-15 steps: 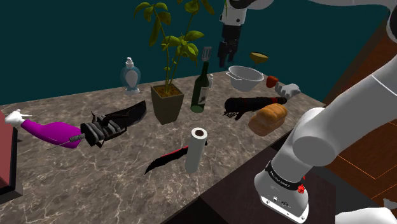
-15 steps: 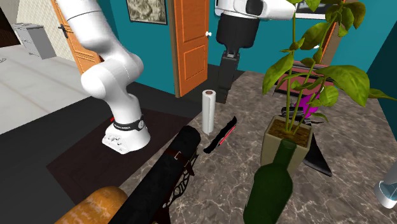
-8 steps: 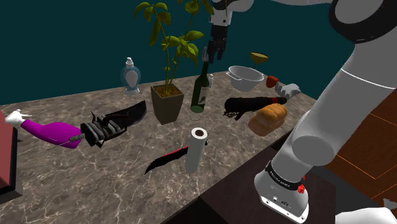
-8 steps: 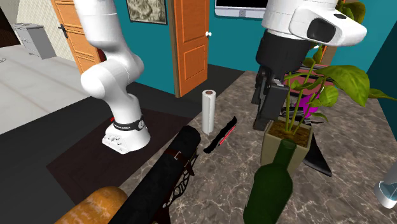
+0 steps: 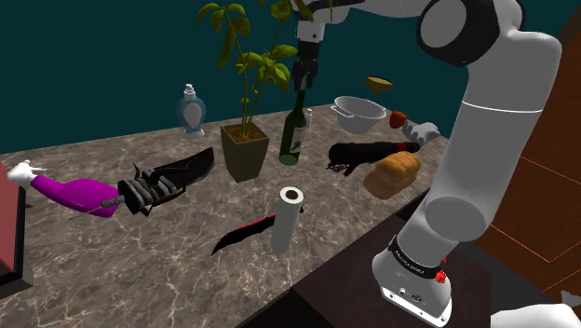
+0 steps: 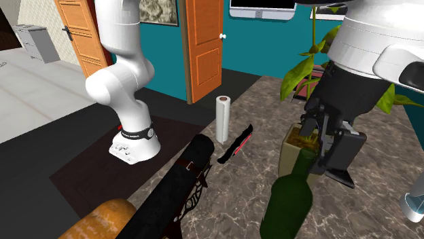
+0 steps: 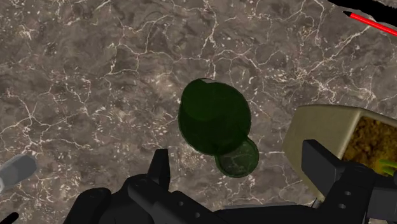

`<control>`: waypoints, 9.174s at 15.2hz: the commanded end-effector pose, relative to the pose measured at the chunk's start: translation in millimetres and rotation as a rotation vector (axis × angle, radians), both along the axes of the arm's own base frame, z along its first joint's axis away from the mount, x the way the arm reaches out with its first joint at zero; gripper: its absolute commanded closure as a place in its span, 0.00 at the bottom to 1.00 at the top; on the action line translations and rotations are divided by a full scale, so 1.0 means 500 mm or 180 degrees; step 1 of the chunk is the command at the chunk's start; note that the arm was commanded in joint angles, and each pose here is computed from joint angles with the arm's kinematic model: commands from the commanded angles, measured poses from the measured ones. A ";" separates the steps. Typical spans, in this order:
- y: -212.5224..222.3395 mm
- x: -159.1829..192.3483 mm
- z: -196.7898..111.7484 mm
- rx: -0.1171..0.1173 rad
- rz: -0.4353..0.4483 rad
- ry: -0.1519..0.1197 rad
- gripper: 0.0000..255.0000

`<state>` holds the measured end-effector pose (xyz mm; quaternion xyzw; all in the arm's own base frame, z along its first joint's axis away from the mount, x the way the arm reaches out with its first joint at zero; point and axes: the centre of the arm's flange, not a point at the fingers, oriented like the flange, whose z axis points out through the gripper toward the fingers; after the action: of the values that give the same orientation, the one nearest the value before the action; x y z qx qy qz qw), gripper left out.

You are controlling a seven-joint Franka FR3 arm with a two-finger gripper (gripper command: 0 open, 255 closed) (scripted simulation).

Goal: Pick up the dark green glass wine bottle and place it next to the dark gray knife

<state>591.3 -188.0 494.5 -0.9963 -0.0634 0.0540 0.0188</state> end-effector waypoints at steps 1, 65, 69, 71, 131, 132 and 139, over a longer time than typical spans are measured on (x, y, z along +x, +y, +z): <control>0.002 0.000 -0.023 0.0002 0.0001 -0.0002 0.00; 0.314 -0.069 0.251 0.0002 0.0001 -0.0002 1.00; 0.417 -0.090 0.251 0.0002 0.0001 -0.0002 1.00; 0.469 -0.101 0.251 0.0002 0.0001 -0.0002 1.00; 1.270 -0.267 -0.037 0.0002 0.0001 -0.0002 1.00; 1.270 -0.267 -0.037 0.0002 0.0001 -0.0002 1.00; 1.274 -0.269 -0.038 0.0001 0.0000 -0.0003 0.00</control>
<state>456.6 448.8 477.5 -0.9964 -0.0637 0.0522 0.0202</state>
